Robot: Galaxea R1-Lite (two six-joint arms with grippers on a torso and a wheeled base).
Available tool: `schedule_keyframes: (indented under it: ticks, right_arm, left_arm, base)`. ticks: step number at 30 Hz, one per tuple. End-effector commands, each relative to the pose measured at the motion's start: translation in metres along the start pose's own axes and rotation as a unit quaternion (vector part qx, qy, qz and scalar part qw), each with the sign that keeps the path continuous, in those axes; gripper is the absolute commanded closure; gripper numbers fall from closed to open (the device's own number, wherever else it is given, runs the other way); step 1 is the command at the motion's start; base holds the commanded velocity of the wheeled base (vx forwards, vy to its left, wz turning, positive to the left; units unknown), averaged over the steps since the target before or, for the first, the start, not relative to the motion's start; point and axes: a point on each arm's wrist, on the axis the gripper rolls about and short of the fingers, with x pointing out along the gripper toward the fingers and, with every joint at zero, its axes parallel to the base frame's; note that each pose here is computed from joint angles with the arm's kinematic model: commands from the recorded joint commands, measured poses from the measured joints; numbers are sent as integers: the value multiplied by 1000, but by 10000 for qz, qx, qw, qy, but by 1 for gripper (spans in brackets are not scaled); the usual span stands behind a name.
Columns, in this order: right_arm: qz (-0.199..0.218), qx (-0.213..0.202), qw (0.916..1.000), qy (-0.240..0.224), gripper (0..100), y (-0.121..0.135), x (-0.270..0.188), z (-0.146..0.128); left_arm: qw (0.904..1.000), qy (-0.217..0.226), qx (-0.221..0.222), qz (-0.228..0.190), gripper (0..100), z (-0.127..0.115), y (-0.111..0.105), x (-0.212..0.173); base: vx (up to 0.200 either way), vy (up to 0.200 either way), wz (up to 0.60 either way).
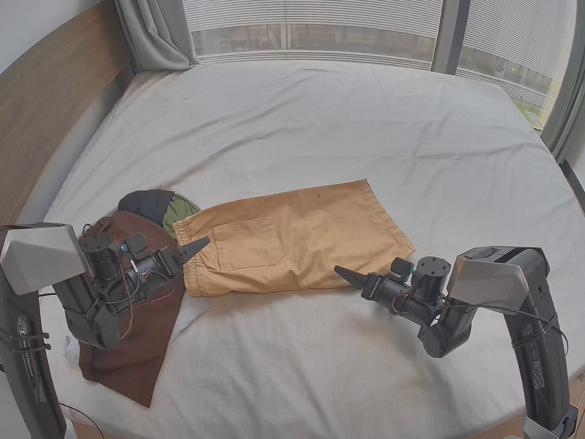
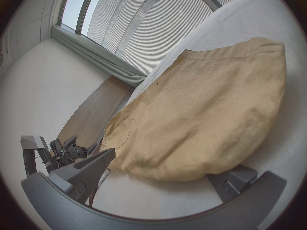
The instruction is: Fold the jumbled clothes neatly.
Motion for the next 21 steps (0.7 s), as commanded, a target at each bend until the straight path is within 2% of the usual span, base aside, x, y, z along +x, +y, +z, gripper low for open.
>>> schedule_keyframes:
  ticks: [1,6,19,20,21]
  right_arm:
    - [-2,104,9999,21,0,-3,8,-9]
    - [-12,332,9994,-88,0,-3,13,-8]
    - [-69,342,9991,-223,0,-7,17,-7]
    - [-69,342,9991,-223,100,-7,17,-7]
    - [-75,350,9991,-228,100,-7,17,-7]
  left_arm:
    - [10000,-7,1,-7,0,1,0,0]
    - [10000,4,-15,0,0,0,0,0]
    - [10000,0,-38,6,0,0,1,0]
    - [10000,-11,-30,-1,0,1,0,0]
    - [10000,-6,-27,3,0,0,0,0]
  base:
    - [0,0,0]
    - [0,0,0]
    - [0,0,0]
    - [0,0,0]
    - [0,0,0]
